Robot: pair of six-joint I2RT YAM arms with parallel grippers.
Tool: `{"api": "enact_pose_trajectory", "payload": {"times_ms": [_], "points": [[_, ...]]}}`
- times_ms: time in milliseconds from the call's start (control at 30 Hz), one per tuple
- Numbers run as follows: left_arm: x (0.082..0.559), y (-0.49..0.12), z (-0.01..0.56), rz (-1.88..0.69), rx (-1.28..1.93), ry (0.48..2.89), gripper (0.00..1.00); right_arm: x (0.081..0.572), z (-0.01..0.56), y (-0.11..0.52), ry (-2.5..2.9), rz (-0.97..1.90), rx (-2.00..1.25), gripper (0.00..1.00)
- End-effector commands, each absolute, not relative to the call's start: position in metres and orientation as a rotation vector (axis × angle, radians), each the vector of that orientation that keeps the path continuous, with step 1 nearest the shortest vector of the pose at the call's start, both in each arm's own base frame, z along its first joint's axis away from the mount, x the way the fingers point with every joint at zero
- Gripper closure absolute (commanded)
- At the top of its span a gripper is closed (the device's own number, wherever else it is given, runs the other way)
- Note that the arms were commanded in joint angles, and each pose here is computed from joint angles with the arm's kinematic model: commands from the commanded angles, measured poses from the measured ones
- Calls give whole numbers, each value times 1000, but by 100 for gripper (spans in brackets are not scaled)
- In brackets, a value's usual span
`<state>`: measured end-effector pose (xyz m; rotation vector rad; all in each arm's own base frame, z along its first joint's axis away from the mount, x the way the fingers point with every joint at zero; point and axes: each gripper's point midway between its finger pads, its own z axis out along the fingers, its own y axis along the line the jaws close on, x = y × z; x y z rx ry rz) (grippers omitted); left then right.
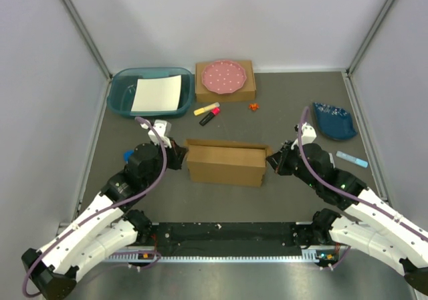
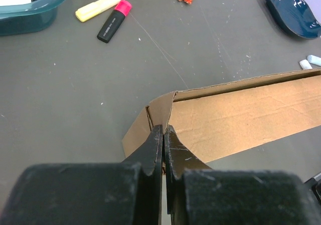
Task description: Fold the paper box
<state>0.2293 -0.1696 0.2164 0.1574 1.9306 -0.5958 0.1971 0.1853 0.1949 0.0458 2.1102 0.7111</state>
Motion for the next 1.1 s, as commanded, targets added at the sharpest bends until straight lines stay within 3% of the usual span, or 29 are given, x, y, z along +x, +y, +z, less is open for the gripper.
{"api": "enact_pose_trajectory", "payload": {"times_ms": [0, 333, 1067], "points": [[221, -190, 207, -668, 191, 1923, 100, 173, 143, 171, 2309, 584, -22, 100], [208, -207, 179, -579, 242, 1930, 100, 170, 139, 170, 2316, 588, -27, 100], [207, -173, 158, -426, 246, 1893, 100, 172, 142, 166, 2298, 574, -24, 100]]}}
